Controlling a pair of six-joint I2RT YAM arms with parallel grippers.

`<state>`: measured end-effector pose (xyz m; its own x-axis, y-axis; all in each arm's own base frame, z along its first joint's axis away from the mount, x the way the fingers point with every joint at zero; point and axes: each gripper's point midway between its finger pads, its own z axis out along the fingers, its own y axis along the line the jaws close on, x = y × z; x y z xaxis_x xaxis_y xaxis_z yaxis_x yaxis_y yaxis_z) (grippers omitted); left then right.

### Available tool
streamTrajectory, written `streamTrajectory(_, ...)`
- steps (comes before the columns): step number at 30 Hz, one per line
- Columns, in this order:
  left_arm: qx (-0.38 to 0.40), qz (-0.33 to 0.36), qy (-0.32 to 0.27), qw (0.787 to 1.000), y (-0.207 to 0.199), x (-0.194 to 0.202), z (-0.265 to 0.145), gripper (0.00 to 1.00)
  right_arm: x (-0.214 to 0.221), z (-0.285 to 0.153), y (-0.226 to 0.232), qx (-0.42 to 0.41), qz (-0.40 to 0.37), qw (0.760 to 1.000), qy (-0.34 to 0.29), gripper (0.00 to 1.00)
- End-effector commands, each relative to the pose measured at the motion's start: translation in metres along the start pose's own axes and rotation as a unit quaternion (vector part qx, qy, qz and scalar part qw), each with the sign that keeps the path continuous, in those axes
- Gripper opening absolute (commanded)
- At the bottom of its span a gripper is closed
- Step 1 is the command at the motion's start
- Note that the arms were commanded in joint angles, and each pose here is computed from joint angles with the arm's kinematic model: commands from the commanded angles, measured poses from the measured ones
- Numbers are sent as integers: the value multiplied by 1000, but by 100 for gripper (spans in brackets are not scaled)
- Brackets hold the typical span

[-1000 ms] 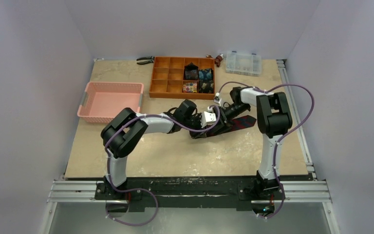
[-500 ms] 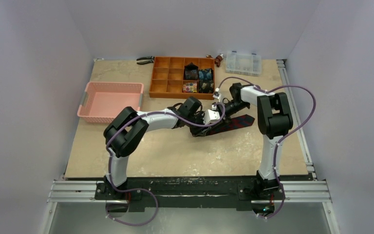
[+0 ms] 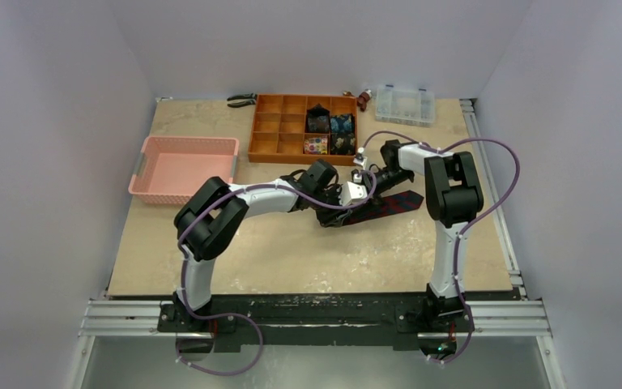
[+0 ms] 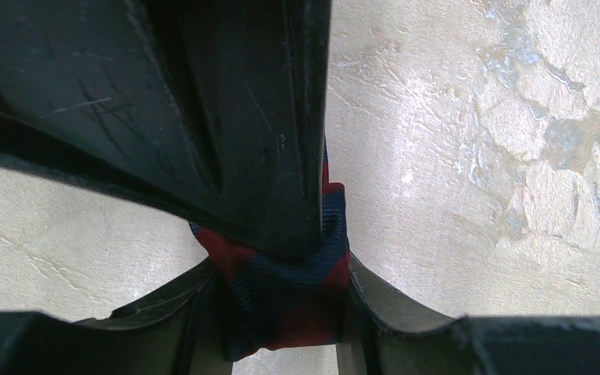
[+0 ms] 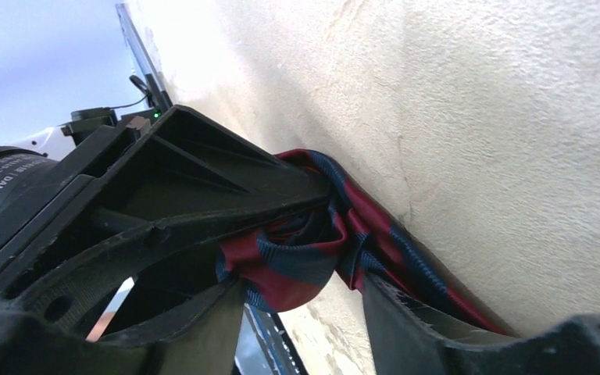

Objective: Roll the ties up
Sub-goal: Roll the tie at the center of the board.

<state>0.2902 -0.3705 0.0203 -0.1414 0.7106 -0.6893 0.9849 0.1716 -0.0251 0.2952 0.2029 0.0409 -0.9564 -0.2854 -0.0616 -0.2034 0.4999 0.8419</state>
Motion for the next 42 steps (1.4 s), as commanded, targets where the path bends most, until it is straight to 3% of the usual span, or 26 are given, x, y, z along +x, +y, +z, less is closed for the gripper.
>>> streamTrajectory(1, 26, -33, 116, 992, -21, 70, 8, 8, -9, -3, 22, -42, -25, 999, -11, 62)
streamTrajectory(6, 27, -32, 115, 992, -21, 70, 7, 8, 3, -8, 34, -62, -31, 998, -3, 64)
streamTrajectory(10, 29, -32, 111, 993, -22, 68, 8, 9, 3, -2, 19, -30, -27, 999, 6, 50)
streamTrajectory(12, 35, -33, 107, 993, -24, 67, 8, 10, -2, 0, 3, 4, -34, 999, 4, 39)
streamTrajectory(16, 50, -33, 87, 994, -29, 62, 8, 26, -6, 0, -31, 64, -37, 997, 15, 0)
streamTrajectory(25, 47, -36, -26, 998, -16, 10, 8, 60, -1, -7, -81, 176, -12, 984, 23, 0)
streamTrajectory(30, 47, -46, -95, 993, -12, -24, 10, 64, -4, -14, -99, 227, -4, 974, 22, 0)
streamTrajectory(38, 3, -56, -196, 979, -3, -43, -2, 68, -8, -20, -111, 291, -5, 956, 26, 0)
streamTrajectory(42, -11, -52, -242, 969, 1, -49, -4, 75, -8, -17, -110, 314, -23, 948, 44, 0)
